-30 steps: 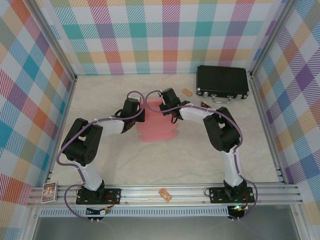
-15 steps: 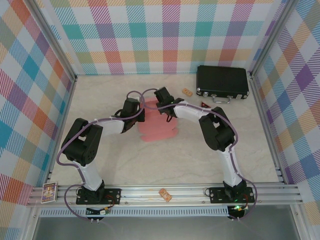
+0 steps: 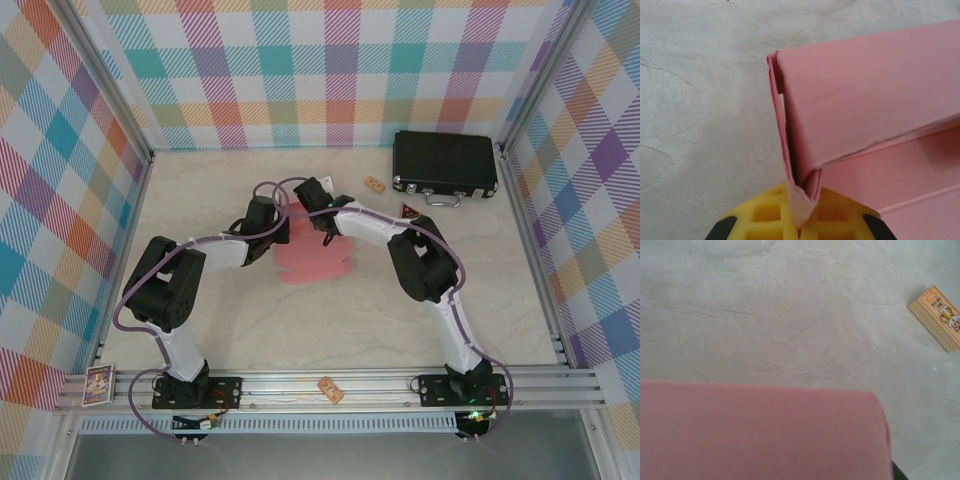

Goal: Fold the paper box

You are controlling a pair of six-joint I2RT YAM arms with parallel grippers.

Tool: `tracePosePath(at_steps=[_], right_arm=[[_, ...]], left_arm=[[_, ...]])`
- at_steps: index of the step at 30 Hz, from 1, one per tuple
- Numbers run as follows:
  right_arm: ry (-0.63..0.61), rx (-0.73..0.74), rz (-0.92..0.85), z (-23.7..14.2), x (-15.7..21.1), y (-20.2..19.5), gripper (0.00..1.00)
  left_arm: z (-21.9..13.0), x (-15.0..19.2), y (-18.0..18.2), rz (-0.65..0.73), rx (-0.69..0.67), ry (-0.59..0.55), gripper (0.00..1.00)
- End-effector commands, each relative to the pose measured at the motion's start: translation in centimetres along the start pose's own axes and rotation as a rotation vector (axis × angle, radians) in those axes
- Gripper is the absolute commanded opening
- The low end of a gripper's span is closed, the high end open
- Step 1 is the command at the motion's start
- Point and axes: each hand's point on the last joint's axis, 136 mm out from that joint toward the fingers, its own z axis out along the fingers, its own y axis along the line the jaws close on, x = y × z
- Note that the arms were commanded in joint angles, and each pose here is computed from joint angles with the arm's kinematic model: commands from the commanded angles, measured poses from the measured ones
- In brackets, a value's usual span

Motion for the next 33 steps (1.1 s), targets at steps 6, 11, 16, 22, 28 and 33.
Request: tracePosePath(at_steps=[6, 11, 16, 22, 28, 33], right_arm=[[0.087, 0.145, -0.058, 2.2, 3.6, -1.5, 0.08], [0.080, 0.105, -0.061, 1.8, 3.5, -1.1, 0.11], [0.034, 0.006, -0.056, 0.6, 3.3, -0.7, 0.17], [0.041, -0.082, -0.042, 0.1, 3.9, -0.7, 0.23], [0.035, -0.159, -0.011, -0.3, 4.1, -0.5, 0.31], [0.042, -0.172, -0.021, -0.3, 4.4, -0.4, 0.37]], left_arm=[[0.4, 1.6, -2.1, 0.041, 0.070, 0.066, 0.00], [0.5, 1.8, -1.9, 0.044, 0.056, 0.071, 0.00], [0.6, 2.0, -1.4, 0.044, 0.031, 0.074, 0.00], [0.6, 2.1, -1.4, 0.054, 0.031, 0.076, 0.00], [0.5, 2.1, -1.2, 0.066, 0.023, 0.080, 0.00], [0.5, 2.1, -1.2, 0.070, 0.022, 0.081, 0.00]])
